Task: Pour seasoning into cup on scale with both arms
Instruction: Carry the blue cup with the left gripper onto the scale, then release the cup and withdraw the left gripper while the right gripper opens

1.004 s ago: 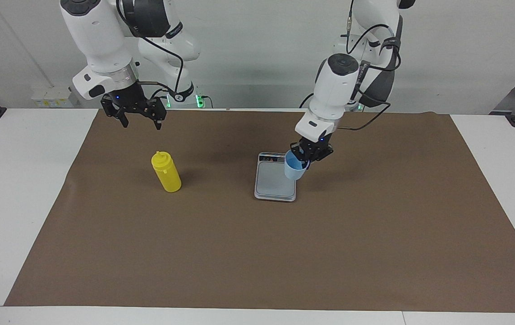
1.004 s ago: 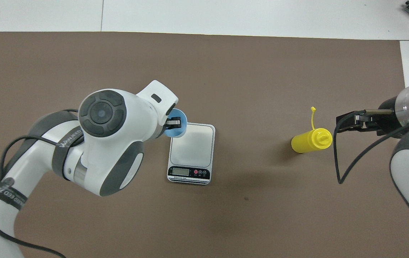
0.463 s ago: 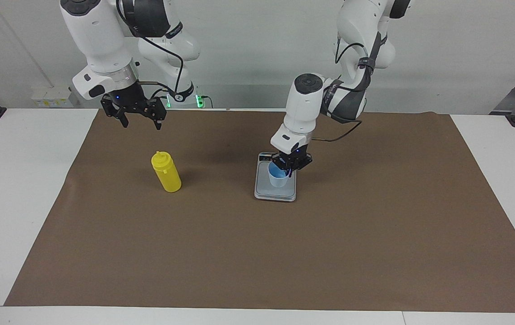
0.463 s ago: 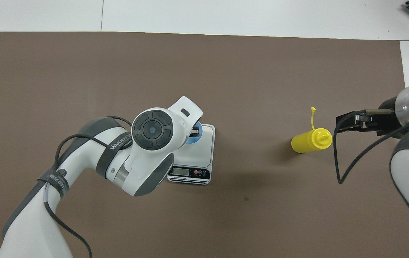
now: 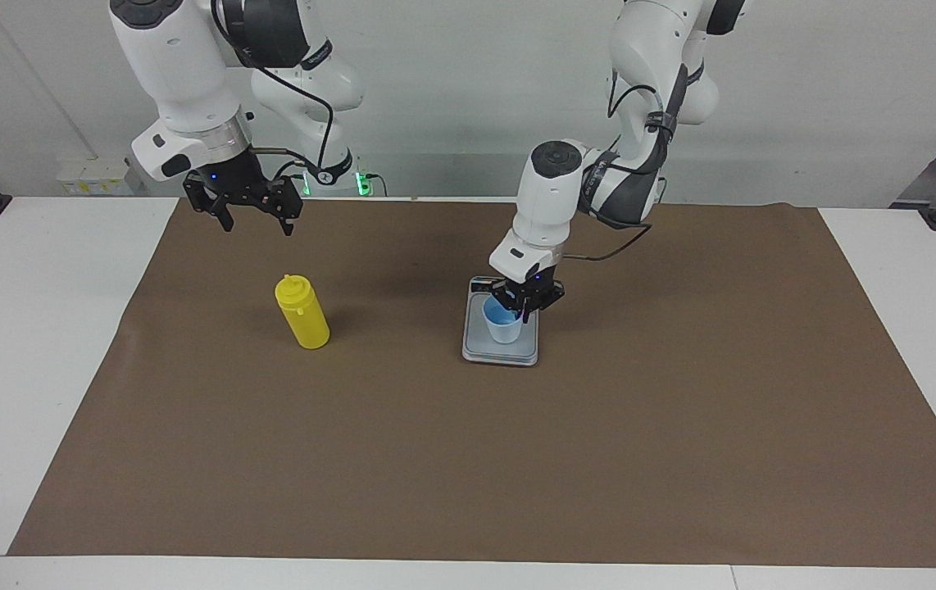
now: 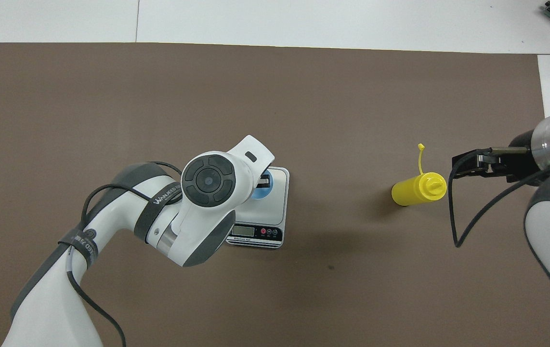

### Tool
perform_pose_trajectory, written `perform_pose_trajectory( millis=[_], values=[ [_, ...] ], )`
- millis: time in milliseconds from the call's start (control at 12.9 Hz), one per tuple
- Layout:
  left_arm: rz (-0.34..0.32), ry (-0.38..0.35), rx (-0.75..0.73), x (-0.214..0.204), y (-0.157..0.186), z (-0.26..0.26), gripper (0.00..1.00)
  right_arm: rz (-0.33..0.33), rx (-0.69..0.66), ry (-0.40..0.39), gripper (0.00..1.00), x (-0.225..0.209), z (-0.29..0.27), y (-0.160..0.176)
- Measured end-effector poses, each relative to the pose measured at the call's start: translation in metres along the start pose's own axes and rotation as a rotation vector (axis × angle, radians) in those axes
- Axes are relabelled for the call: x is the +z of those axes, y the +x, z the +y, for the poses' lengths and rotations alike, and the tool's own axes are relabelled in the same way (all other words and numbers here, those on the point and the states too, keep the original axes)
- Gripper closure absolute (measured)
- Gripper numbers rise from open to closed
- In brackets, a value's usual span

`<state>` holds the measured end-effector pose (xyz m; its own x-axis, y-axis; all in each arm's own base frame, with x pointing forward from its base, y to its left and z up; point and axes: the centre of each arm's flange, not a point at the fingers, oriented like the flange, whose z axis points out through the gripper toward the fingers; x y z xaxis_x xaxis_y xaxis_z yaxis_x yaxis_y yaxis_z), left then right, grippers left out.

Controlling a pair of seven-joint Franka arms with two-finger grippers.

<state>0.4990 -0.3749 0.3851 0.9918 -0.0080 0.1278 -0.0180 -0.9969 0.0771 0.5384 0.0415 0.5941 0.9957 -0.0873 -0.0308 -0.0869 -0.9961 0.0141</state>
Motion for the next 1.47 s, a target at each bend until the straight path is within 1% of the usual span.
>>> perform_pose_trajectory(
  millis=[232,309,386,463,541,695,850,927,1004,1159,1313,1467],
  values=[
    [0.025,-0.015,-0.015,-0.006,0.007,-0.002,0.41,-0.003,0.018,0.0,0.0,0.0,0.009,0.001],
    [0.033,-0.017,-0.02,-0.011,0.011,-0.004,0.31,-0.003,0.034,0.001,0.0,0.0,0.018,0.002],
    [0.037,-0.014,-0.029,-0.02,0.017,-0.007,0.18,-0.006,0.046,0.001,0.0,0.001,0.025,0.003],
    [0.035,-0.005,-0.04,-0.032,0.024,-0.011,0.02,-0.008,0.048,0.001,0.0,0.001,0.027,0.003],
    [0.029,0.009,-0.046,-0.048,0.032,-0.018,0.0,-0.009,0.045,0.0,0.0,0.001,0.025,0.003],
    [0.011,0.044,-0.028,-0.092,0.046,-0.043,0.0,0.012,0.062,0.017,0.0,-0.001,0.024,0.005],
    [0.002,0.068,0.004,-0.131,0.053,-0.075,0.0,0.029,0.193,0.037,0.0,-0.001,0.024,0.008],
    [-0.005,0.08,0.026,-0.147,0.056,-0.096,0.0,0.026,0.278,0.045,0.0,0.002,0.025,0.009],
    [-0.014,0.093,0.05,-0.162,0.059,-0.12,0.0,0.008,0.375,0.068,0.0,0.007,0.028,0.012],
    [-0.032,0.106,0.091,-0.188,0.064,-0.169,0.0,-0.062,0.592,0.162,0.0,0.024,0.052,0.02],
    [-0.052,0.112,0.136,-0.214,0.069,-0.214,0.0,-0.14,0.772,0.232,0.0,0.049,0.088,0.032],
    [-0.064,0.117,0.168,-0.234,0.075,-0.247,0.0,-0.25,0.932,0.297,0.0,0.085,0.101,0.047]
  ],
)
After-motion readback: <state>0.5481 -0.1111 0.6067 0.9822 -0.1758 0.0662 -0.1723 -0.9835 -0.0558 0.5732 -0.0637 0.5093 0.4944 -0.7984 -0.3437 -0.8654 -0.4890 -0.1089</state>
